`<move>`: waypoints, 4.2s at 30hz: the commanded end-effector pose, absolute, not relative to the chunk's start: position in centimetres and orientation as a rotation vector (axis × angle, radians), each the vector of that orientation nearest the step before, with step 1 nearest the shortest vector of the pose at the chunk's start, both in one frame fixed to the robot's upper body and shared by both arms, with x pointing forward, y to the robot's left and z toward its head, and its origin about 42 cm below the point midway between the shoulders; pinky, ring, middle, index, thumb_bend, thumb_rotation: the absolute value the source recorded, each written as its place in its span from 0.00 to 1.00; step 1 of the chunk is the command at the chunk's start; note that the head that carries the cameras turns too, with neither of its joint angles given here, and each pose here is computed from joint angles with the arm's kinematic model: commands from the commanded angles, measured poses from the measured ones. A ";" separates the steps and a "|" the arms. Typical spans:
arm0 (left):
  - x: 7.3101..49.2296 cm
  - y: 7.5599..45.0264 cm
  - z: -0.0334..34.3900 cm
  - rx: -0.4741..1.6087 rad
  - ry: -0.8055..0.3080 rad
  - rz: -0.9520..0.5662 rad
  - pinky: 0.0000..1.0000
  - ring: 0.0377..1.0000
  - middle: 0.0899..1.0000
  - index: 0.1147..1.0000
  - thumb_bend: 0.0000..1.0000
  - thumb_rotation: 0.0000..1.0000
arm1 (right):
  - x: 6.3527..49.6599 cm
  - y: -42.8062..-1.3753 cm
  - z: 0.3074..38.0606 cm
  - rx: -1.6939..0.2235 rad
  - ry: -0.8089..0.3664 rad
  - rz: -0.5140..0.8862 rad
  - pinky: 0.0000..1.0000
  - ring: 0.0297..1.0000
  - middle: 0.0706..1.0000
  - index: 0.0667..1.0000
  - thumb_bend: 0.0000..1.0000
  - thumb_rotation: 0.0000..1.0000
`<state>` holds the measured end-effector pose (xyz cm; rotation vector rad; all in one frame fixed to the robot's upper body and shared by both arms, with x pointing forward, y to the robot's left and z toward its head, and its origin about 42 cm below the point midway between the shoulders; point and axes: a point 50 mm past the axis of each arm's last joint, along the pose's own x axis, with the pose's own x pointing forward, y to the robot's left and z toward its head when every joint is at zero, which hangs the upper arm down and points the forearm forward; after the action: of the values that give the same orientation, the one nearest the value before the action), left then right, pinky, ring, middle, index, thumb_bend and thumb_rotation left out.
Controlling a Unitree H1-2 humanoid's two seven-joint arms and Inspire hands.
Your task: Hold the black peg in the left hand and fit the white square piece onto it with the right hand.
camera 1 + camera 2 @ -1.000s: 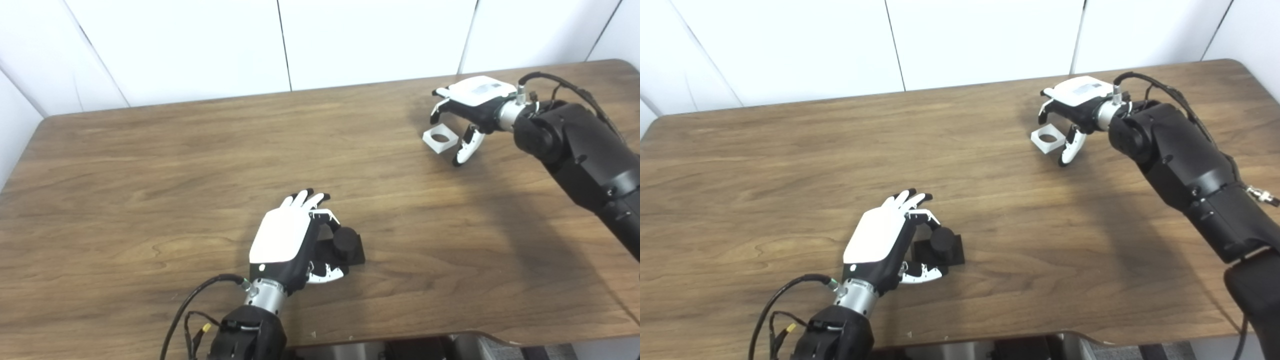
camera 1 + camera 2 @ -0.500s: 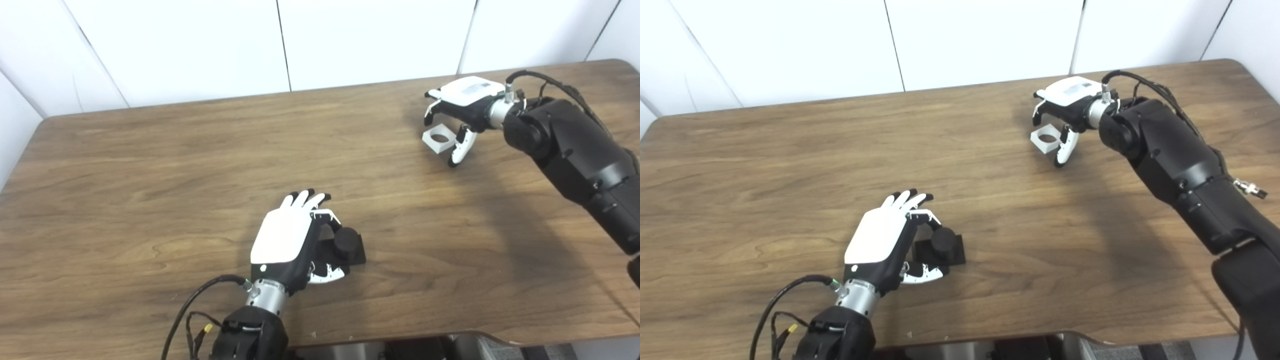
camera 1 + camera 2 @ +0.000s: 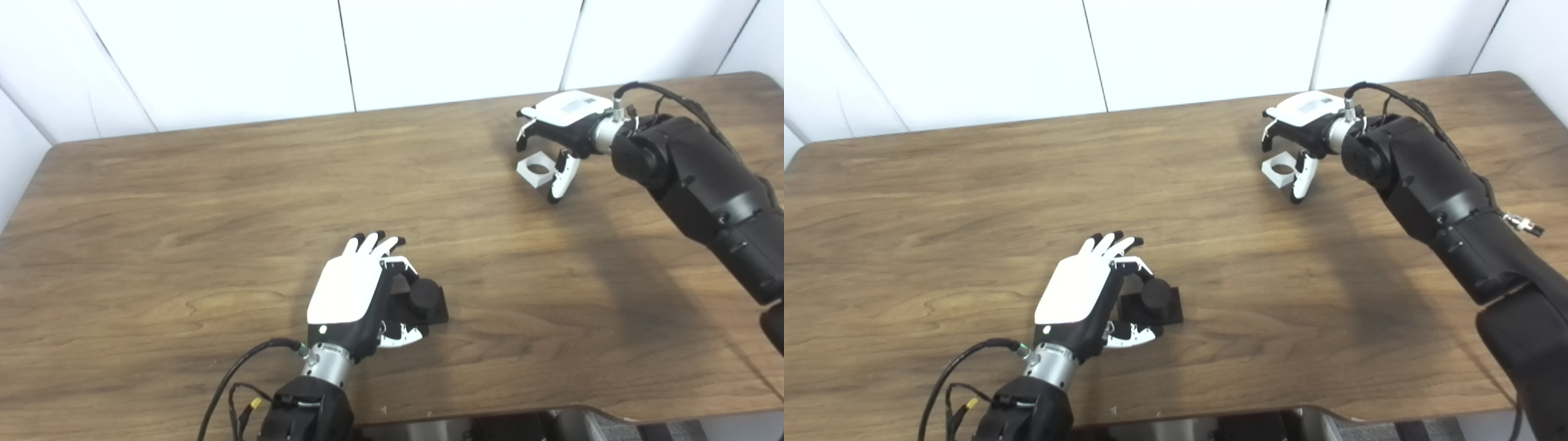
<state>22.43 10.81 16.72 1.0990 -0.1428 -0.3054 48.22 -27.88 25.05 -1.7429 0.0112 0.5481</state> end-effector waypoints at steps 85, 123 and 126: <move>22.7 10.1 16.0 1.113 -0.129 -0.332 0.98 0.97 0.89 0.43 0.51 0.07 | 43.1 -25.9 31.9 -1.770 -0.309 0.553 1.00 1.00 0.96 0.45 0.52 0.14; 23.0 10.0 15.7 1.124 -0.114 -0.340 0.99 0.97 0.89 0.43 0.51 0.08 | 32.6 -16.5 34.7 -1.675 -0.718 0.732 1.00 1.00 0.97 0.45 0.52 0.14; 23.1 10.0 15.7 1.119 -0.110 -0.338 0.99 0.97 0.89 0.43 0.51 0.08 | 32.1 -16.1 34.8 -1.688 -0.740 0.740 1.00 1.00 0.97 0.45 0.52 0.14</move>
<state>22.98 10.17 16.57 1.1016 -0.1498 -0.3112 32.53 -16.35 33.16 -1.6677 -0.6704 0.7843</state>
